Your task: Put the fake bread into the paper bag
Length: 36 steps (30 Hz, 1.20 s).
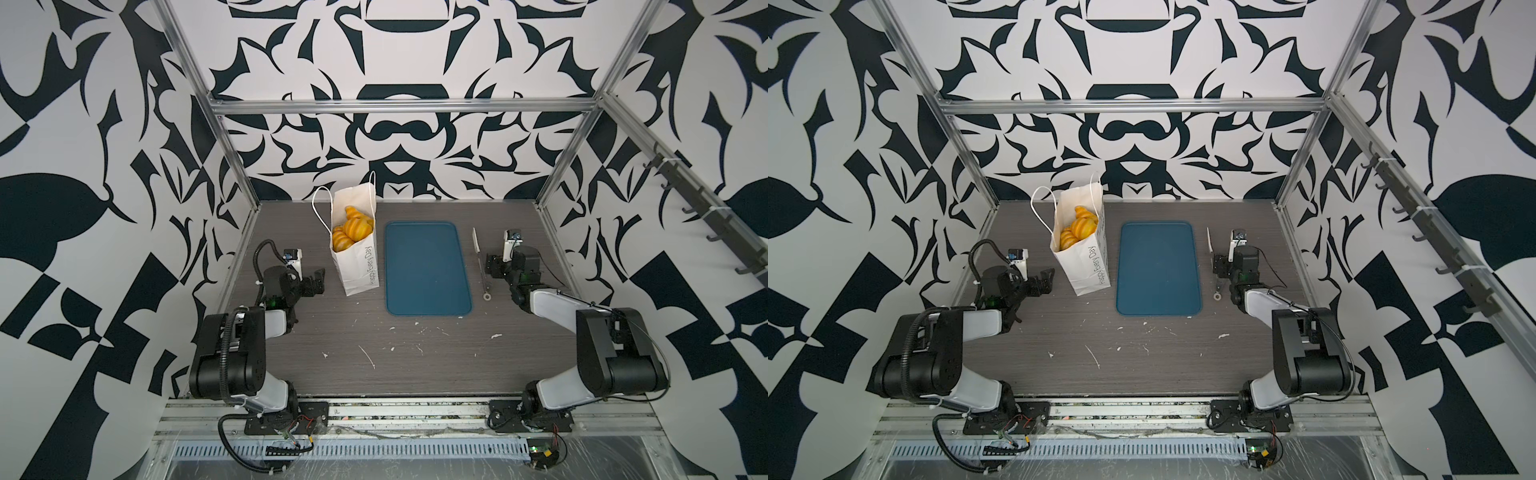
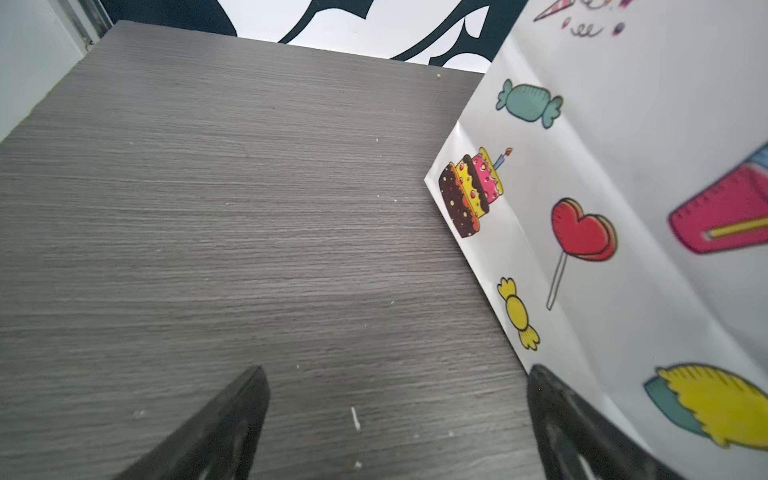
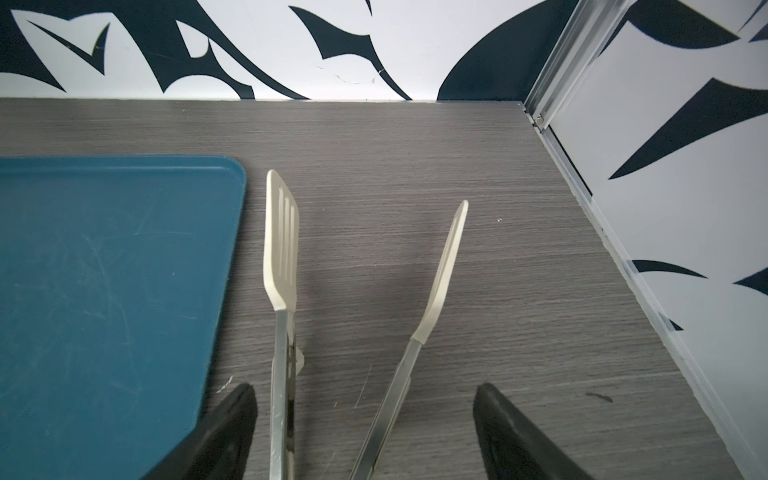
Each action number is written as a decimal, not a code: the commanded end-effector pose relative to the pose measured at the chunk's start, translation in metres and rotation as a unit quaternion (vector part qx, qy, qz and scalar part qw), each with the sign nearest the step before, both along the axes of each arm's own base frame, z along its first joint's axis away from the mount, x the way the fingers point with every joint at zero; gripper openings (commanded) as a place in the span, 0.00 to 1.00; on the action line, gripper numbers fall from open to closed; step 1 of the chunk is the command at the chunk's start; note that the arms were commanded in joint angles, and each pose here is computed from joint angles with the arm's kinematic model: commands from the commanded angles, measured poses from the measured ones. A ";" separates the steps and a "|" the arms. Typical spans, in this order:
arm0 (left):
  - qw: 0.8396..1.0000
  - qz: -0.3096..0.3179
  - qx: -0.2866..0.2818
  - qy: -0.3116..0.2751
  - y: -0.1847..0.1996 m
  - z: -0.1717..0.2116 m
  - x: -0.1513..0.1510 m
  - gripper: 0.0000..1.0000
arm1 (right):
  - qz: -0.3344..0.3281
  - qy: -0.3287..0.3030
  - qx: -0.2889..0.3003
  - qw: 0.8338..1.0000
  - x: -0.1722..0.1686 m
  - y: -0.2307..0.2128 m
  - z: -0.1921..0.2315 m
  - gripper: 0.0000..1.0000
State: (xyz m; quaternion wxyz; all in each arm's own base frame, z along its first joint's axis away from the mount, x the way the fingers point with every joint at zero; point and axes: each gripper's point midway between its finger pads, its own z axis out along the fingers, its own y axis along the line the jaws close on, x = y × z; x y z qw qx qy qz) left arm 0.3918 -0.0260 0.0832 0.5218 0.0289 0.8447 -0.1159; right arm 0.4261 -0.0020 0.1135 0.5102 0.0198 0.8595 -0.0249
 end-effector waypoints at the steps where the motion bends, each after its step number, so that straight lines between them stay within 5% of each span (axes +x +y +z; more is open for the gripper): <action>1: 1.000 -0.003 0.018 -0.015 -0.002 0.008 0.010 0.99 | 0.006 -0.040 0.010 0.999 0.016 0.003 0.019 0.85; 22: 1.000 -0.002 0.020 -0.015 -0.003 0.008 0.009 0.99 | 0.021 -0.052 0.021 0.998 0.025 0.009 0.012 0.83; 36: 1.000 -0.002 0.019 -0.016 -0.003 0.008 0.009 0.99 | 0.018 -0.038 0.007 0.999 -0.027 0.004 0.017 0.82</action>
